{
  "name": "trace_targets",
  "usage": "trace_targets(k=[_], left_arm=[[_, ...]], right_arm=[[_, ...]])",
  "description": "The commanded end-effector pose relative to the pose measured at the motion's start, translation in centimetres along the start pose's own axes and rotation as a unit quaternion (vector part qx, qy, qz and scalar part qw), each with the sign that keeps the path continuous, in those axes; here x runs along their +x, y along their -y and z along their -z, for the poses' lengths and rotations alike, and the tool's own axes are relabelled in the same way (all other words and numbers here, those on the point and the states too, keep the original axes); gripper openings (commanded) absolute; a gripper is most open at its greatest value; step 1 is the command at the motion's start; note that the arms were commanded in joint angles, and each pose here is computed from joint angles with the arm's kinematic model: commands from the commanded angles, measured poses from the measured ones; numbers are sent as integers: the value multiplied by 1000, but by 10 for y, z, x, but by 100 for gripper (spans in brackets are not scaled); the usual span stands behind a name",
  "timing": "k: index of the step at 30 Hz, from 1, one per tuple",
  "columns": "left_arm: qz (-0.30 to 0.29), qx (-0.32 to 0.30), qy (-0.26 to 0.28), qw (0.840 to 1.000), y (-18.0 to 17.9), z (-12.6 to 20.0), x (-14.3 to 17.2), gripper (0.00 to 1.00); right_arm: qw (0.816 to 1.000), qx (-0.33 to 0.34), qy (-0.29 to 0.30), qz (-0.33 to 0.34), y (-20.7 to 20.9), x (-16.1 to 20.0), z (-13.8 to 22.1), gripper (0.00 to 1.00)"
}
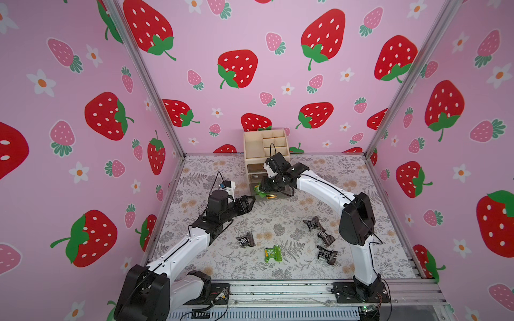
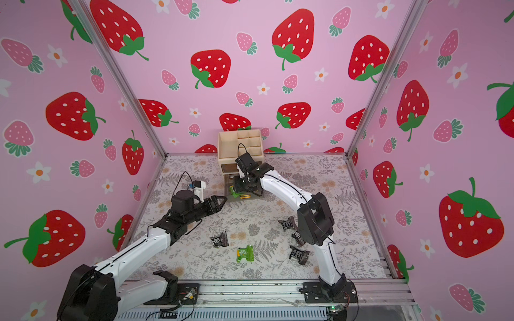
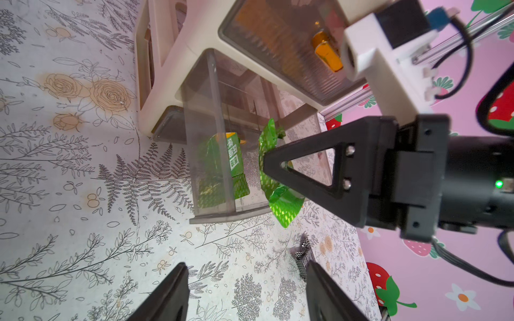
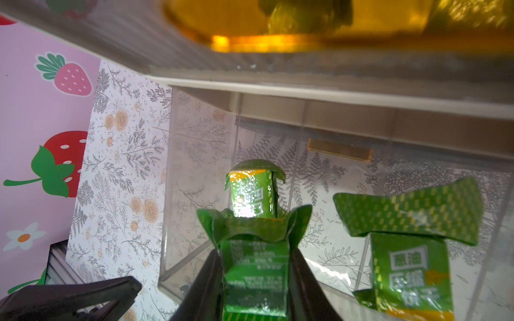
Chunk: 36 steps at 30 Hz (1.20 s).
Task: Place the cookies into the drawer by color
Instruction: Place the cookie in the drawer.
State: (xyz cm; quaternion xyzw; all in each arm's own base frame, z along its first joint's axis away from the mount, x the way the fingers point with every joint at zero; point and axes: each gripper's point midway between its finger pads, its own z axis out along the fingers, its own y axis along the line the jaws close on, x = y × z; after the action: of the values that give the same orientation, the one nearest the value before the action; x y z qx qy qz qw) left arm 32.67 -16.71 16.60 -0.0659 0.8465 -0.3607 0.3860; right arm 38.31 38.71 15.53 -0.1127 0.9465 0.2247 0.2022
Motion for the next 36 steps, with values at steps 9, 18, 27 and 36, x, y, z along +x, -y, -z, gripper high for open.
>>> trace_targets(k=[9,18,27,36], left_arm=[[-19,-9,22,1000,6,-6,-23,69],[-23,-34,27,999,3,-15,-33,70],[-18,-30,15,999,3,-28,-29,70],[-22,-32,13,999,4,-28,-27,70]], right_arm=[[999,43,5,-23,27,-8,-5,35],[997,36,69,8,11,-26,21,32],[997,68,47,13,30,-23,-2,32],[997,80,6,21,41,-8,-26,33]])
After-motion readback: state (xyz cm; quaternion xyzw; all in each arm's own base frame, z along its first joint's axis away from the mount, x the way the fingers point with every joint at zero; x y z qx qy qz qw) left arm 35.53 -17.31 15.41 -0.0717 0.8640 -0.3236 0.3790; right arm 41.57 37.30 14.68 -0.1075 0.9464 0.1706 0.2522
